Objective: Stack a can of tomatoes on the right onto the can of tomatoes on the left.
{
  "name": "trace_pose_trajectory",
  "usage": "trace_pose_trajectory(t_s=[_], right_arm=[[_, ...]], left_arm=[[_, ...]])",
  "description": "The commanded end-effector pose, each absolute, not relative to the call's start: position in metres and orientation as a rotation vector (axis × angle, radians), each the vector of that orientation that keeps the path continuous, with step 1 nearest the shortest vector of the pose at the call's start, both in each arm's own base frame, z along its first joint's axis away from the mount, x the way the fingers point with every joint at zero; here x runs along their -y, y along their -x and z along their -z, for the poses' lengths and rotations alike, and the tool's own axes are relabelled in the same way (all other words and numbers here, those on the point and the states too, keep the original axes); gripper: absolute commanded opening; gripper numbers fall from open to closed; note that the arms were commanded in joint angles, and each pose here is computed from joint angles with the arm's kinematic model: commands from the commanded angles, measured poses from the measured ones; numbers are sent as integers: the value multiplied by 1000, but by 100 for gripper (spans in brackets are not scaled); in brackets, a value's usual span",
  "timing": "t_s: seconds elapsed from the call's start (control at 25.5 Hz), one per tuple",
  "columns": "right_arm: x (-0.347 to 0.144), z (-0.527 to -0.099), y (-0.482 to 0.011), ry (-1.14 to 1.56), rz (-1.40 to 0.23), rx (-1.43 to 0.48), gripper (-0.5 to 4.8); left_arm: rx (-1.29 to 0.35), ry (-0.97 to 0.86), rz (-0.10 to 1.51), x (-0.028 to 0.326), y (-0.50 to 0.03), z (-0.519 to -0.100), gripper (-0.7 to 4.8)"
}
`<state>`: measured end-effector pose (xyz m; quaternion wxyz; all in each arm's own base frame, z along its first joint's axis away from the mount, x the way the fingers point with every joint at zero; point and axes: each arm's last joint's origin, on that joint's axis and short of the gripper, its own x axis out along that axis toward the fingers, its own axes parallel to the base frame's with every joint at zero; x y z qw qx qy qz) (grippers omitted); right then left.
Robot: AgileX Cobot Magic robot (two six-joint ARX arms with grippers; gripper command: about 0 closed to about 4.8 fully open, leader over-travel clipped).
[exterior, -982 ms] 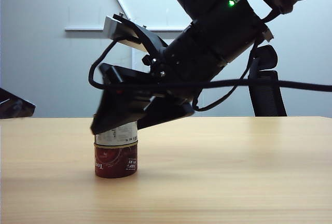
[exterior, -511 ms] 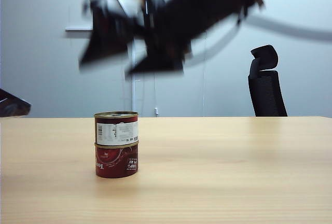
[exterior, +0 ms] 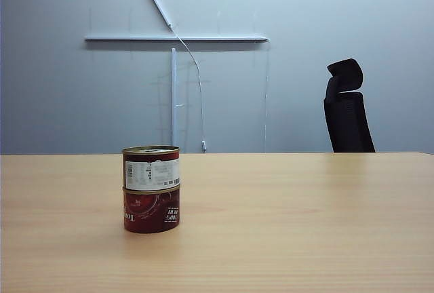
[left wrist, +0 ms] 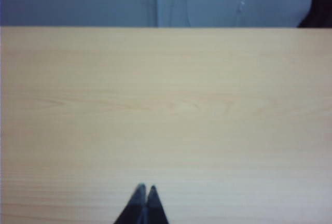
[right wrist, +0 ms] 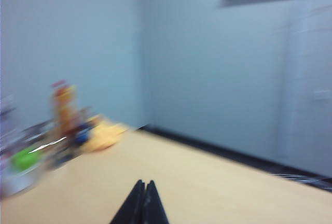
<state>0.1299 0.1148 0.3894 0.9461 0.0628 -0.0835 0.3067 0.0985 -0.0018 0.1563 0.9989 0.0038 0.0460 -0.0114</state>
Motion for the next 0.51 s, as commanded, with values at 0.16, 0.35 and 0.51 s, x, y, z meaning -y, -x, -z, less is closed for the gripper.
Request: trace_pose_trajectory(t_s=[0.16,0.35,0.51], right_arm=[[-72,-384,-105,-64,-376,130,-5],[-56,-365,-93,-70,-325,126,-5],[-50,-345,-85,-59,-321,105,-4]], left_arm=[[-56,-7,14,1,-97,-160,-4],[-56,-7,19,2,-97,-160,-4],[-56,-7,19,2,-97,-160,-4]])
